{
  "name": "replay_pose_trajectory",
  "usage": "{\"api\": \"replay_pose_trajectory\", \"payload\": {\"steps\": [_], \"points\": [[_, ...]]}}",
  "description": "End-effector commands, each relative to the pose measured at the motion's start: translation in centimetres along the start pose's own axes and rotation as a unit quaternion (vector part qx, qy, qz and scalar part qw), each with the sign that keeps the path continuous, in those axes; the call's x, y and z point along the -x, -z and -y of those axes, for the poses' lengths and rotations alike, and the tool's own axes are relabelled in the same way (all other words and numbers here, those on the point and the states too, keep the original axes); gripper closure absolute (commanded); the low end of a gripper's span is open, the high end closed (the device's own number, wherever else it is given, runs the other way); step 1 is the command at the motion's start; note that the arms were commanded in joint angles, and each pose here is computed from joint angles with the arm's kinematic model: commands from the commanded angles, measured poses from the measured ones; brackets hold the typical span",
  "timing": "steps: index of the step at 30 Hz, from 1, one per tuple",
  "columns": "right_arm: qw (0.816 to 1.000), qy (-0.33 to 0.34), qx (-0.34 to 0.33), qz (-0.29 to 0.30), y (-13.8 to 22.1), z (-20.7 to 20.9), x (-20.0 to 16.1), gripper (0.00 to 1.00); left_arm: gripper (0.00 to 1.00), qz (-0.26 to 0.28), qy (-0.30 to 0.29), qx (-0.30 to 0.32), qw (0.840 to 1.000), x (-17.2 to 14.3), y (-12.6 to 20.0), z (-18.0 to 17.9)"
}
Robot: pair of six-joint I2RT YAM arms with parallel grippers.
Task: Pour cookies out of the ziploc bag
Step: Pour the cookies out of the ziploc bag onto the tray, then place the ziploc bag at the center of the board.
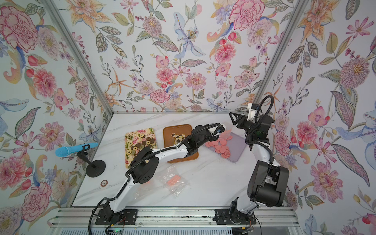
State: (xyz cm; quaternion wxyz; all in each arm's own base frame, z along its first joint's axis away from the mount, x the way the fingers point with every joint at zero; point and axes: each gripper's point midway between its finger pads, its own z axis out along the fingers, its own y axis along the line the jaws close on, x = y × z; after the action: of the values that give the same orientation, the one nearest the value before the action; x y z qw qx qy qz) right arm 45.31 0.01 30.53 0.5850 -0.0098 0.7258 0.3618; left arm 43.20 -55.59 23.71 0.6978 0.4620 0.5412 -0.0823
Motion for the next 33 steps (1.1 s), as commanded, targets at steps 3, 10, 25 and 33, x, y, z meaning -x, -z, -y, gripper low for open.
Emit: {"api": "replay_pose_trajectory", "payload": {"steps": [3, 10, 25, 33], "points": [[0.997, 0.010, -0.071, 0.011, 2.4, 0.6, -0.2, 0.00, 1.00, 0.003, 0.067, 0.081, 0.994, 3.6, -0.9, -5.5], [0.995, 0.001, -0.104, 0.005, 4.6, -1.2, -2.5, 0.00, 1.00, 0.014, 0.165, 0.117, 0.979, 4.7, -1.1, -8.6], [0.993, -0.004, -0.112, -0.032, 9.3, -5.4, -11.3, 0.00, 1.00, 0.042, 0.602, 0.146, 0.784, -1.1, 5.6, -11.0], [0.995, 0.003, -0.085, -0.053, 9.6, -6.8, -12.8, 0.00, 1.00, 0.029, 0.642, 0.189, 0.742, -3.5, 13.9, -9.1]]}}
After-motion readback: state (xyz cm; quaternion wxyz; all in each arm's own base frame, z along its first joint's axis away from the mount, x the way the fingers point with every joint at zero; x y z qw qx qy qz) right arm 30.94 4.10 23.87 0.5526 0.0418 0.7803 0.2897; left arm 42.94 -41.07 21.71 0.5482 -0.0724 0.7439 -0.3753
